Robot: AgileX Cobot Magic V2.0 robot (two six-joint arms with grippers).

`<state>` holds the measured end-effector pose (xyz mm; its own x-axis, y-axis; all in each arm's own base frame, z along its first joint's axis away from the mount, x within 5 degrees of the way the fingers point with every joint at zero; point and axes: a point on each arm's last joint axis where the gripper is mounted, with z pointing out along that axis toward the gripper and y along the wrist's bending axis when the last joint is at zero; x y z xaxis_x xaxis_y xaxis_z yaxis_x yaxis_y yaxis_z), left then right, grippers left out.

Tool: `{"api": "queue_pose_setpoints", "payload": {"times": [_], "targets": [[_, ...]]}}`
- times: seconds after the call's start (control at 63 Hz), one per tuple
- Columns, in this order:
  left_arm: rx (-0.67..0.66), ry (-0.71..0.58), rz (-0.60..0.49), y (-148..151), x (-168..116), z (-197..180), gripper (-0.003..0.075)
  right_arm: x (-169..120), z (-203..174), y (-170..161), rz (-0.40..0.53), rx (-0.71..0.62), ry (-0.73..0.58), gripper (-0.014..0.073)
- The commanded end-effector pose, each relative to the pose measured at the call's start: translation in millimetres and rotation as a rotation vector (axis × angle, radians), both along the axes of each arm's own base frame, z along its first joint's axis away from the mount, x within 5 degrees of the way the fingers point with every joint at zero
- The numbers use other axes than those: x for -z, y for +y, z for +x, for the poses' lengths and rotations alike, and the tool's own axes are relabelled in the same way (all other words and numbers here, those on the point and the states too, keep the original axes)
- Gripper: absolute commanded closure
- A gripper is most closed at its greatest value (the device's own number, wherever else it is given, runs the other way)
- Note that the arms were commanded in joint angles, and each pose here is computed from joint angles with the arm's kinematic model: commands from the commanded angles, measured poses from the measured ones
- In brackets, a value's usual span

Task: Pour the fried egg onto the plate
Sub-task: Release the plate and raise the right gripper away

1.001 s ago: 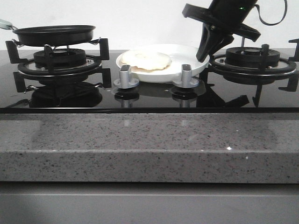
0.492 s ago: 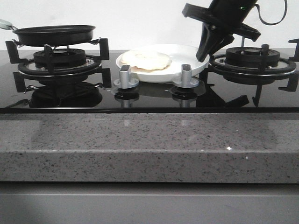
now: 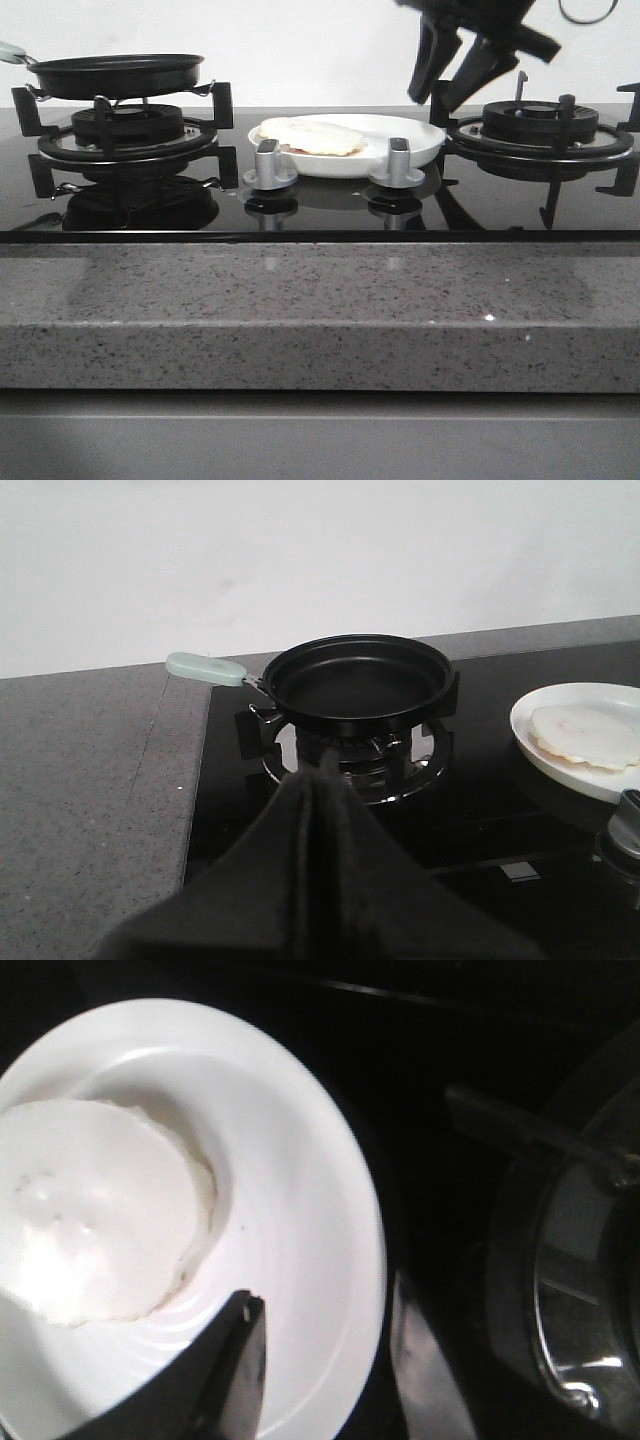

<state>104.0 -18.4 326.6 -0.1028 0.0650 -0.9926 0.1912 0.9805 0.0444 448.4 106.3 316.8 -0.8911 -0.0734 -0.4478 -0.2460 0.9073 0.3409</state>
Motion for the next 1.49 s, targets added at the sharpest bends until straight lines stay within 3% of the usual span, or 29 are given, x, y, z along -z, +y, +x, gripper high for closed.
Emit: {"api": "queue_pose_setpoints", "payload": {"times": [0.0,0.175,0.302,0.461,0.619,0.778,0.921,1.128,1.477], "targets": [[-0.02,-0.086,-0.031,2,-15,1,0.0741,-53,-17,-3,0.04,-0.025,-0.102,0.0342],[-0.02,-0.086,-0.031,2,-15,1,0.0741,-63,-22,-4,0.034,-0.049,-0.092,0.0597],[-0.02,-0.086,-0.031,2,-15,1,0.0741,-62,-24,-4,0.031,-0.054,-0.081,0.0714],[-0.02,-0.086,-0.031,2,-15,1,0.0741,-69,-28,-9,0.013,-0.048,-0.091,0.0713],[-0.02,-0.086,-0.031,2,-15,1,0.0741,-87,-47,-24,-0.098,-0.003,-0.164,0.0713],[-0.02,-0.086,-0.031,2,-15,1,0.0741,-111,-91,-39,-0.157,0.063,-0.322,0.0713],[-0.02,-0.086,-0.031,2,-15,1,0.0741,-114,-139,-51,-0.187,0.099,-0.454,0.0713],[-0.02,-0.086,-0.031,2,-15,1,0.0741,-93,-208,-63,-0.162,0.152,-0.602,0.0713],[-0.02,-0.086,-0.031,2,-15,1,0.0741,-33,-297,-78,-0.144,0.191,-0.71,0.0713]]}}
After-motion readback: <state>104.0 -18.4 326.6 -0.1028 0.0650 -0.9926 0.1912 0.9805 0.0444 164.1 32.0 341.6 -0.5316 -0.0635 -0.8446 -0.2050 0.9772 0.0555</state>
